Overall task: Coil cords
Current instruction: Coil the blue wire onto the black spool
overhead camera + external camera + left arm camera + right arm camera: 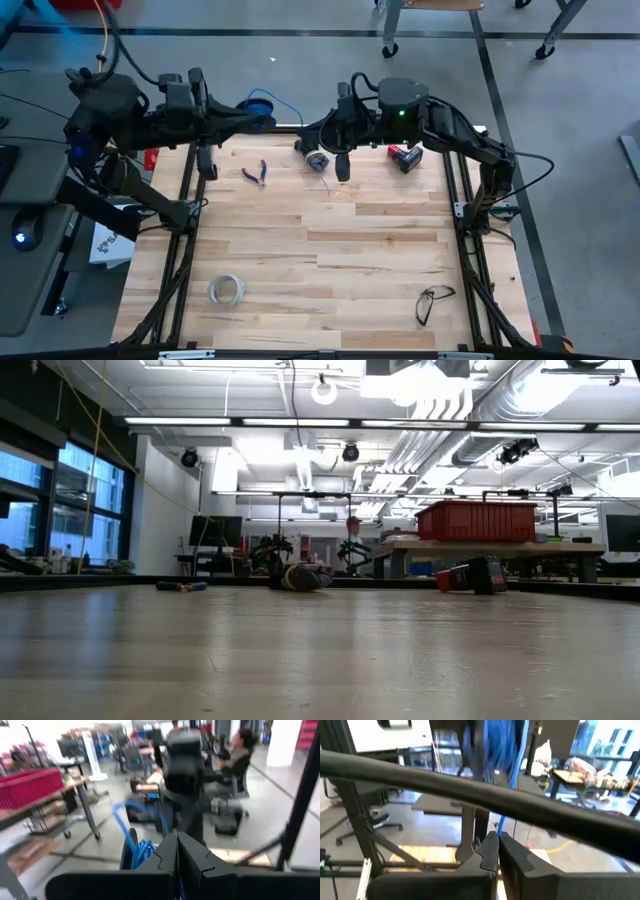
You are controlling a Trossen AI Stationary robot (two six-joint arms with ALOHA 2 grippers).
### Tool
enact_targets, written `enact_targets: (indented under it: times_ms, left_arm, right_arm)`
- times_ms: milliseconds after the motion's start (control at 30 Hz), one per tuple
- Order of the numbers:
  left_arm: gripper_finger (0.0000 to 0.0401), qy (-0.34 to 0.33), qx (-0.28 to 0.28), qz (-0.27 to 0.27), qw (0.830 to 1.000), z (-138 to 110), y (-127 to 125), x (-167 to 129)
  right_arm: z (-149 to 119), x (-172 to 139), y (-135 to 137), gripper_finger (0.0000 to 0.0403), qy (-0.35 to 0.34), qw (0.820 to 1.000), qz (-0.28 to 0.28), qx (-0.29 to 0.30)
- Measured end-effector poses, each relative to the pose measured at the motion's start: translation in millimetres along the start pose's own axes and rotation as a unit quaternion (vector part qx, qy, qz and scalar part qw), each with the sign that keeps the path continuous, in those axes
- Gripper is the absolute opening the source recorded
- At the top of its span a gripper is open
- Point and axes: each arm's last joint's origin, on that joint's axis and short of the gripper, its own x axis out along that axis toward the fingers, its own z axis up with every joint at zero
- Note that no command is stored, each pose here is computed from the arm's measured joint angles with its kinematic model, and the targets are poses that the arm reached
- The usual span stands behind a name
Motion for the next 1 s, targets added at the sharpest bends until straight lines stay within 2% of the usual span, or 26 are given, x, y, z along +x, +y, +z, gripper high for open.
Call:
enact_targets:
  times_ms: [200, 400, 500, 600, 700, 900, 1000]
  left_arm:
    - [0.0001, -0.059, -0.007, 0.027, 0.998, 12, 8, 1]
    - [0.0001, -0.071, 0.008, 0.054, 0.996, 15, 14, 5]
    - [0.0001, -0.091, -0.018, 0.055, 0.994, 18, 14, 11]
    - [0.0001, -0.12, -0.046, 0.018, 0.991, 22, 12, 20]
    - [0.0001, -0.135, -0.1, -0.026, 0.985, 24, 10, 29]
    - [0.0001, -0.136, -0.204, -0.096, 0.965, 23, 6, 50]
    - [0.0001, -0.156, -0.233, -0.12, 0.952, 26, 4, 58]
  right_arm:
    - [-3, 0, 5, 0.0, 0.018, 1.0, -0.007, -0.01]
    - [-2, 1, 19, 0.0, 0.015, 1.0, 0.011, -0.016]
    - [-3, 4, 25, 0.0, 0.015, 0.999, 0.007, -0.029]
    - [-4, 7, 27, 0.0, 0.014, 0.999, 0.009, -0.031]
    - [-4, 12, 27, 0.0, 0.003, 0.999, 0.015, -0.031]
    - [-5, 34, 36, 0.0, -0.051, 0.997, 0.055, -0.031]
    - [-5, 43, 41, 0.0, -0.078, 0.994, 0.06, -0.042]
